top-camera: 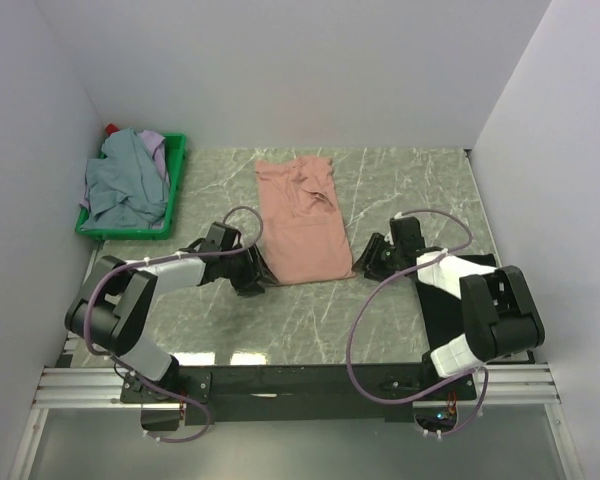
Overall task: Fold and stack the t-shirts
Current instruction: Fold the tshirt
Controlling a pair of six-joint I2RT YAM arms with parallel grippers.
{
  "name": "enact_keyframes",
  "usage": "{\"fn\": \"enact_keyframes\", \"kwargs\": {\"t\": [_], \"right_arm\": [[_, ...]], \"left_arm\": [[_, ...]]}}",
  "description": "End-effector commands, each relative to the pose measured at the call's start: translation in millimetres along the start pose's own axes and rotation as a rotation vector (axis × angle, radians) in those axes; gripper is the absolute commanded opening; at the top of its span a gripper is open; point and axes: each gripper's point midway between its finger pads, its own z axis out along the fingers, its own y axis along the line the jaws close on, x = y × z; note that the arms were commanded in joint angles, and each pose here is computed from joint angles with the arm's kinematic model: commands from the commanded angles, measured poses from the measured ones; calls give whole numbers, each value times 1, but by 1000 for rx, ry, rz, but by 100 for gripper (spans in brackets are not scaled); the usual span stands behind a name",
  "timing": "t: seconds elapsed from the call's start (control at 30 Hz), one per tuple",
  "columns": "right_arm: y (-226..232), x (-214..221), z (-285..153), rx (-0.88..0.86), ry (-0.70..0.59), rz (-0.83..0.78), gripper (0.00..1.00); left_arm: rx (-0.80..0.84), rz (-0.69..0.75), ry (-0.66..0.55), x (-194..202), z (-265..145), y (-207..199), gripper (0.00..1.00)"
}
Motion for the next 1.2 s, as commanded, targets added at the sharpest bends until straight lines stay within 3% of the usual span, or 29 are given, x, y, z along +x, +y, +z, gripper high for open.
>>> {"fn": "enact_keyframes", "kwargs": {"t": [0.0, 0.17, 0.4, 0.47, 0.5, 0.6, 0.87, 1.17], "right_arm": [[0, -11, 12, 17, -19, -22, 52], [4, -8, 20, 13, -9, -19, 49], [12, 7, 27, -10, 39, -21, 38], [12, 13, 25, -17, 53, -21, 29], [14, 15, 22, -30, 54, -23, 18], [10, 24, 10, -29, 60, -31, 0], [-12, 84, -32, -48, 132, -37, 0], [-12, 149, -64, -92, 165, -56, 0]], "left_arm": [[2, -15, -48, -13, 13, -1, 58], [-70, -17, -92, -23, 23, 8, 50], [-92, 6, -105, -26, 24, 0, 15], [-91, 11, -103, -24, 21, 1, 4], [-89, 11, -90, -20, 17, 0, 1], [-88, 14, -70, -8, 6, 1, 1], [-102, 41, -7, 53, -36, 20, 1], [-99, 40, 97, 118, -47, 38, 1]]}}
